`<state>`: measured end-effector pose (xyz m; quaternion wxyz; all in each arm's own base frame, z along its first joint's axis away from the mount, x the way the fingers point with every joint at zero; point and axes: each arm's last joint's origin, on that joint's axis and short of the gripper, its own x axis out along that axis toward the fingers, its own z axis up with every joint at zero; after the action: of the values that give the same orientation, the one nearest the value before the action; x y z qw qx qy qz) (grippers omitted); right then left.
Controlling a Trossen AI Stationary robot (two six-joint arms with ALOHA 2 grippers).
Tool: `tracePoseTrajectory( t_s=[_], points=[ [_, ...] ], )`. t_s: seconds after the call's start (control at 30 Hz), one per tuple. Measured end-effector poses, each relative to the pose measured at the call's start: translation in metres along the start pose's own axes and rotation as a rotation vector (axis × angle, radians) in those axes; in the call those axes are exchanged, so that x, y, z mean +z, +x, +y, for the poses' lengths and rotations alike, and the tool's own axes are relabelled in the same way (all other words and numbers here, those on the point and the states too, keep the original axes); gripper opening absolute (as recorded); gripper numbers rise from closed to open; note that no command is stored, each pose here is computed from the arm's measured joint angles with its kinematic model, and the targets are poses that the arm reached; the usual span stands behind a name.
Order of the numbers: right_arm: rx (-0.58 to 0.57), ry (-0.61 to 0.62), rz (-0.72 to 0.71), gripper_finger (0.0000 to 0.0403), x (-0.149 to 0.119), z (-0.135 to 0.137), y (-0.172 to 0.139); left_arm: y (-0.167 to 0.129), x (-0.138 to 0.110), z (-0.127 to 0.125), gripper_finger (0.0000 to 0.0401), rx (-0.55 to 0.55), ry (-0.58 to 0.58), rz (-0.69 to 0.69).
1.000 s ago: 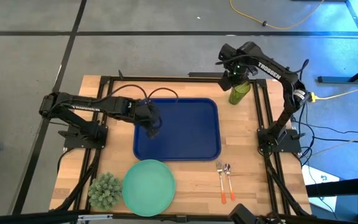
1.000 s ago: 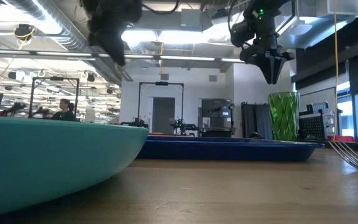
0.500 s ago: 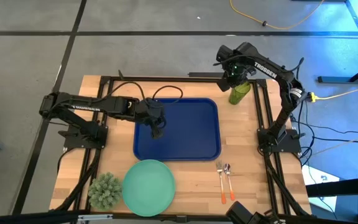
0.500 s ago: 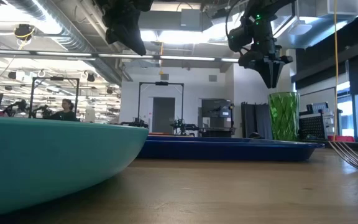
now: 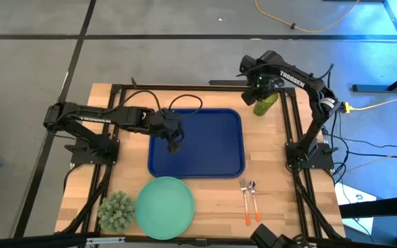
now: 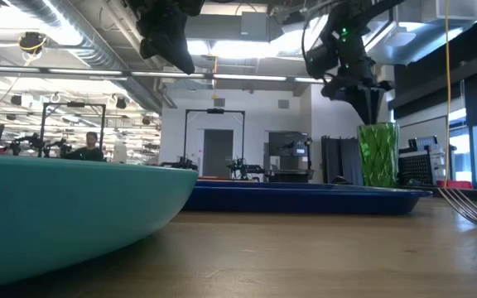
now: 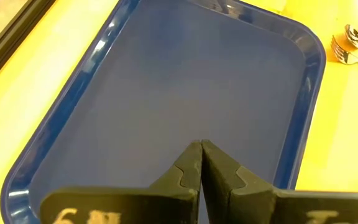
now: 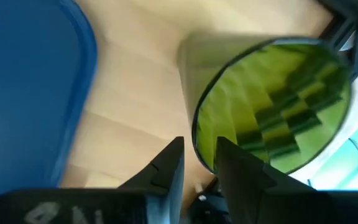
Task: Pick and place plate/cup/fork/spoon on tray
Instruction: Put the red cup on the top right of the blue serving tray
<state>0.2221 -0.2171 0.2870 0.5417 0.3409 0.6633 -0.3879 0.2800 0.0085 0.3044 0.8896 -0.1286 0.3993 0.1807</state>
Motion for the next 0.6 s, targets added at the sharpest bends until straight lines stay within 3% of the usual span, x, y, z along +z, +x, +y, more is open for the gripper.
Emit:
tracePoseTrajectory(
  t_s=[0.17, 0.4, 0.5, 0.6],
  points=[
    [-0.015, -0.013, 0.045, 0.0096, -0.002, 0.002, 0.018, 0.0, 0.0, 0.0, 0.0, 0.0, 0.0, 0.0],
    [-0.011, -0.132, 0.031, 0.0095, 0.001, 0.004, 0.03, 0.0, 0.0, 0.0, 0.0, 0.0, 0.001, 0.0],
    [-0.017, -0.139, 0.03, 0.0072, 0.001, 0.003, 0.03, 0.0, 0.0, 0.0, 0.0, 0.0, 0.001, 0.0],
    [-0.03, -0.17, 0.023, 0.0024, 0.001, 0.003, 0.03, 0.0, 0.0, 0.0, 0.0, 0.0, 0.003, 0.0]
  ],
)
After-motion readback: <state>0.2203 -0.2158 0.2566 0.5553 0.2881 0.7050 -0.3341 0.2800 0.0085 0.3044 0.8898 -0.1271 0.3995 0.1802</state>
